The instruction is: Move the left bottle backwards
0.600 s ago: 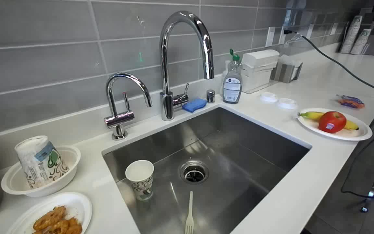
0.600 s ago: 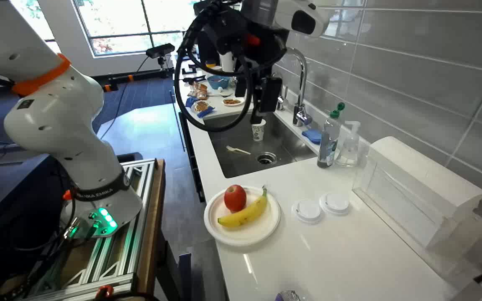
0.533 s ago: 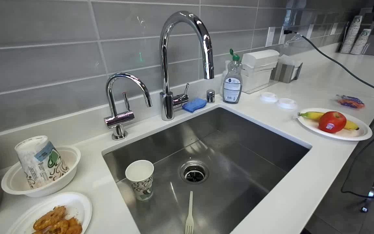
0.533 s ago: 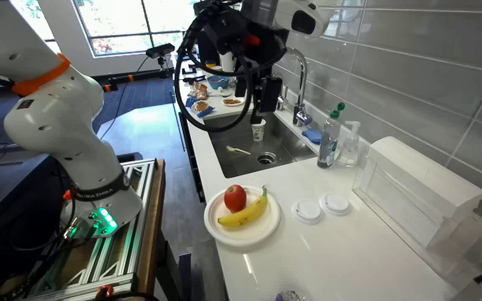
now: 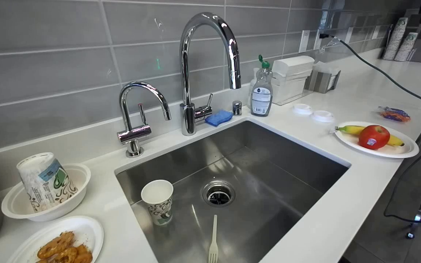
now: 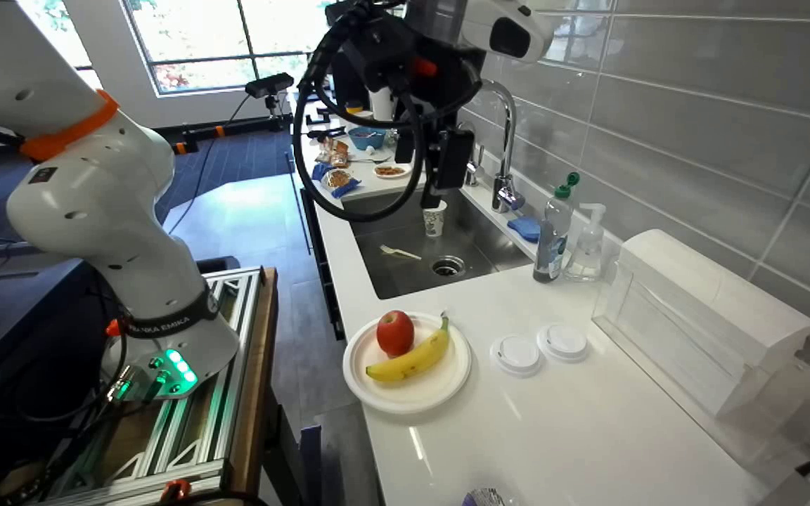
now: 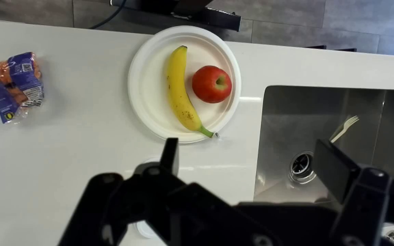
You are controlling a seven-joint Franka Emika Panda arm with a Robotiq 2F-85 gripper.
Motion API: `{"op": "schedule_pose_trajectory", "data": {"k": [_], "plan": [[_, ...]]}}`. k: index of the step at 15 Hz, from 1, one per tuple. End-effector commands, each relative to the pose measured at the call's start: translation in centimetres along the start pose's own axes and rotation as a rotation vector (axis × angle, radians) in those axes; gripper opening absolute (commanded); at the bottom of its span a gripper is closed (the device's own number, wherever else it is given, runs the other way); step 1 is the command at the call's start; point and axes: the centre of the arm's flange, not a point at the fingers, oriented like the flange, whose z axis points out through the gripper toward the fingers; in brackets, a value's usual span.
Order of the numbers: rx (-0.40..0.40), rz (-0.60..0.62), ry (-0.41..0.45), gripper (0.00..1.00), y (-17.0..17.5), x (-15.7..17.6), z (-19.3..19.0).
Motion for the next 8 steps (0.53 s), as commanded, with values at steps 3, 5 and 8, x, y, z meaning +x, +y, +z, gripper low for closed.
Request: {"op": "schedule_pose_trajectory", "data": {"k": [3, 5, 8], "plan": [[-0.039, -0.036, 0.033, 1.00, -1.0, 2.0, 0.6], [-0.077, -0.089, 0.059, 1.00, -2.3, 4.1, 1.2], [-0.138, -0.169, 0.102, 1.00, -4.6, 7.9, 2.4]]}}
